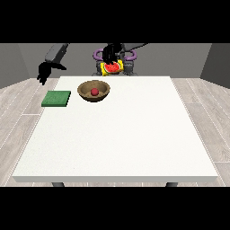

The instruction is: Pick the cup and pour the ball into the bowl, then pick the bowl and place it on the pad

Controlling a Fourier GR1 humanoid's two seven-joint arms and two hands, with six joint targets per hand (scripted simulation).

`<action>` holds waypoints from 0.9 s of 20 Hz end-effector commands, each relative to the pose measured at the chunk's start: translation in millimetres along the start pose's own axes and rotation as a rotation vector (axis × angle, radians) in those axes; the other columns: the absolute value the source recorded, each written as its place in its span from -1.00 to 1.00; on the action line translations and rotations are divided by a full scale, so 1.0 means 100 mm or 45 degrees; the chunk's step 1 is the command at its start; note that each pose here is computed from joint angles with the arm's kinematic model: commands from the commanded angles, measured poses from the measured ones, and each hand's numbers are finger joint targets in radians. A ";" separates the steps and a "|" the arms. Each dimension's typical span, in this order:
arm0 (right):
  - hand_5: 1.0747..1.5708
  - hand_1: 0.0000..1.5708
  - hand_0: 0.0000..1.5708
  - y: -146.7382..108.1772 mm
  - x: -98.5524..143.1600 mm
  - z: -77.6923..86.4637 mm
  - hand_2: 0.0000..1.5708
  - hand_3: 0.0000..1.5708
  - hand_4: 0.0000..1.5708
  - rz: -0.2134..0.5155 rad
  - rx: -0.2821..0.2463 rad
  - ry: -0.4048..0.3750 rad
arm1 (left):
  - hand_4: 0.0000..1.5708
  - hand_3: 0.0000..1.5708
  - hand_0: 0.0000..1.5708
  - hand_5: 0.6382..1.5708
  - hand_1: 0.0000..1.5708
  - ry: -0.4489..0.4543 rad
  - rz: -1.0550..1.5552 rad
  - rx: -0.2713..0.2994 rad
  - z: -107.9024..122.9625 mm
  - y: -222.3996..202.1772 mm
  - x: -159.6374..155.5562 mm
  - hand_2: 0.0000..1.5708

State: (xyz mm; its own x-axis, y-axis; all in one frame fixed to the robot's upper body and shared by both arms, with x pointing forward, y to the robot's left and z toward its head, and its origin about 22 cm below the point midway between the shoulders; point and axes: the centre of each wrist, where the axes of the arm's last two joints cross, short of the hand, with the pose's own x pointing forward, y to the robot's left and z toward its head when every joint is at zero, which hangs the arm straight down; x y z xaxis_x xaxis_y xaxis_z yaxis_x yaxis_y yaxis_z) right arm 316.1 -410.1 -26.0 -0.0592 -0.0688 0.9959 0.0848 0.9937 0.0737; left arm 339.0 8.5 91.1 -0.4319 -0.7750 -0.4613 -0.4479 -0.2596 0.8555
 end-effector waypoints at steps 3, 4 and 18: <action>0.94 -1.00 -1.00 -0.09 -0.14 0.17 -1.00 -1.00 -0.41 -0.049 -0.078 0.055 | 0.27 1.00 -0.47 0.99 -0.47 0.337 0.446 0.200 0.12 0.00 -0.77 1.00; 0.94 -1.00 -1.00 -0.03 -0.09 0.10 -1.00 -1.00 -0.41 -0.020 -0.078 0.052 | 0.27 1.00 -0.49 1.00 -0.49 0.396 0.525 0.188 0.24 -0.17 -0.85 1.00; 1.00 -1.00 -1.00 0.47 0.20 -0.32 -1.00 -1.00 -0.50 -0.108 0.061 -0.120 | 0.06 -1.00 -0.63 0.98 -0.63 0.608 1.677 0.488 0.48 -0.46 -1.36 -1.00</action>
State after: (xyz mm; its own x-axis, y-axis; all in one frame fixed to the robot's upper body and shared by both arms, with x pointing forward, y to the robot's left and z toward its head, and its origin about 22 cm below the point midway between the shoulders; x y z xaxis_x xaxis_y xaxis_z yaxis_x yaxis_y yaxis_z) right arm 335.0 -382.4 -16.1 -0.1247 -0.1266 0.9841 0.0860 0.9867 0.1379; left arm 375.3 141.5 105.6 -0.4136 -0.6203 0.6665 -0.1791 0.7732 0.6084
